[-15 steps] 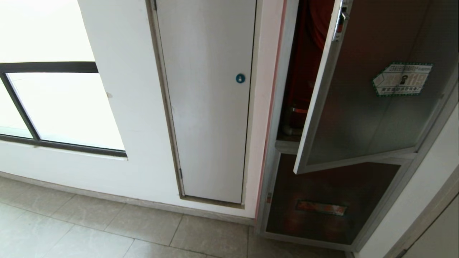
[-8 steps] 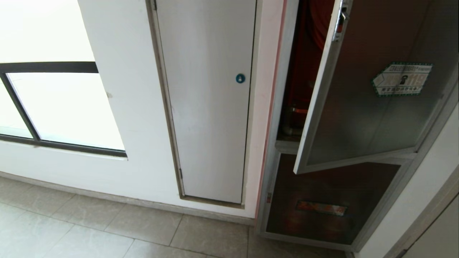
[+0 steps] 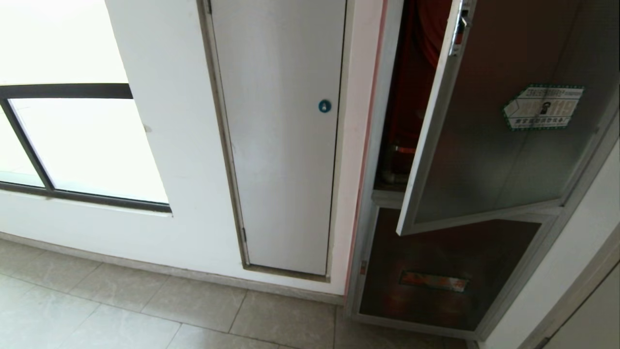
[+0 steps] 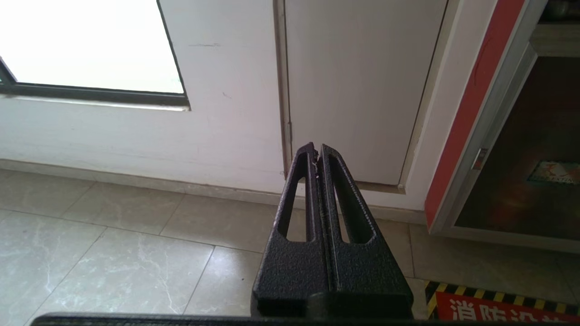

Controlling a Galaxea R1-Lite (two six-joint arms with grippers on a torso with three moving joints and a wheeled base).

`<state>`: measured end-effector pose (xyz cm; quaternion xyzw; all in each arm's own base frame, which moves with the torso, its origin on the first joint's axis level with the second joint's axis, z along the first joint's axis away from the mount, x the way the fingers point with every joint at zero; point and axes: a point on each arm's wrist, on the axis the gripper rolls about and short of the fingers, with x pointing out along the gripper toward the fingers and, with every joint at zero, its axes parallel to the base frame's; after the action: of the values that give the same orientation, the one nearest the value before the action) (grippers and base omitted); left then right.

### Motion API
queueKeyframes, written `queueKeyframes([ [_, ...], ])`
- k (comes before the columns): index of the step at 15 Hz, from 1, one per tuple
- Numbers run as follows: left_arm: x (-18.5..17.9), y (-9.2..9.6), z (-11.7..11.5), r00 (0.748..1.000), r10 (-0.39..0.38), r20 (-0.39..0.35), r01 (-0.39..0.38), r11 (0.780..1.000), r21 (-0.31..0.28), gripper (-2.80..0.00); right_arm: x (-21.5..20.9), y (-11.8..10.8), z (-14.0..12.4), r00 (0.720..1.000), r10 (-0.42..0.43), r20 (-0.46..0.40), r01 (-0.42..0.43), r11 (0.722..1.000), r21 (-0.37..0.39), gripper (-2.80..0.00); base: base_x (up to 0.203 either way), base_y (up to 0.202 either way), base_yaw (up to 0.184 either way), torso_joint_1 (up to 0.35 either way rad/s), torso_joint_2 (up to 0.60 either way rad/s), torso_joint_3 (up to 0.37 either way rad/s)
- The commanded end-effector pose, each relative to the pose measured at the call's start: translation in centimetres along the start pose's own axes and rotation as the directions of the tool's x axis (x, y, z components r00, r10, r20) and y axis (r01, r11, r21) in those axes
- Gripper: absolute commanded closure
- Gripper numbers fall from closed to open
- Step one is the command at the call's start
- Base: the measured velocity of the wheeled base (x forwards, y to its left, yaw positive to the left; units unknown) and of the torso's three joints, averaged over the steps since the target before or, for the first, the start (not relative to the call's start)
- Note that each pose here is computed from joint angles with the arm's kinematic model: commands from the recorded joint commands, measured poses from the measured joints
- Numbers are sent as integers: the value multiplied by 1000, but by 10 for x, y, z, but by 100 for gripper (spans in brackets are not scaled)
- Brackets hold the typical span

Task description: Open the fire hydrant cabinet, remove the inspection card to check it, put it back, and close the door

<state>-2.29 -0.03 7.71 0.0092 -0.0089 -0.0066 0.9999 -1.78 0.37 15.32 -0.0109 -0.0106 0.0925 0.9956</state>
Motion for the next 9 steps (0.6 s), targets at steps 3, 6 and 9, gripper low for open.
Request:
queueKeyframes([
  [3, 1, 0, -2, 1000, -1, -7, 1, 1000, 0, 0, 64, -10, 62, 986, 114, -125, -109, 993, 41, 0, 0, 0, 0, 0, 0, 0],
  [6, 1, 0, -2, 1000, -1, -7, 1, 1000, 0, 0, 127, -19, 93, 972, 169, -164, -161, 985, 62, 0, 0, 0, 0, 0, 0, 0],
  [9, 1, 0, -2, 1000, -1, -7, 1, 1000, 0, 0, 198, -21, 109, 955, 218, -203, -201, 974, 103, 0, 0, 0, 0, 0, 0, 0],
])
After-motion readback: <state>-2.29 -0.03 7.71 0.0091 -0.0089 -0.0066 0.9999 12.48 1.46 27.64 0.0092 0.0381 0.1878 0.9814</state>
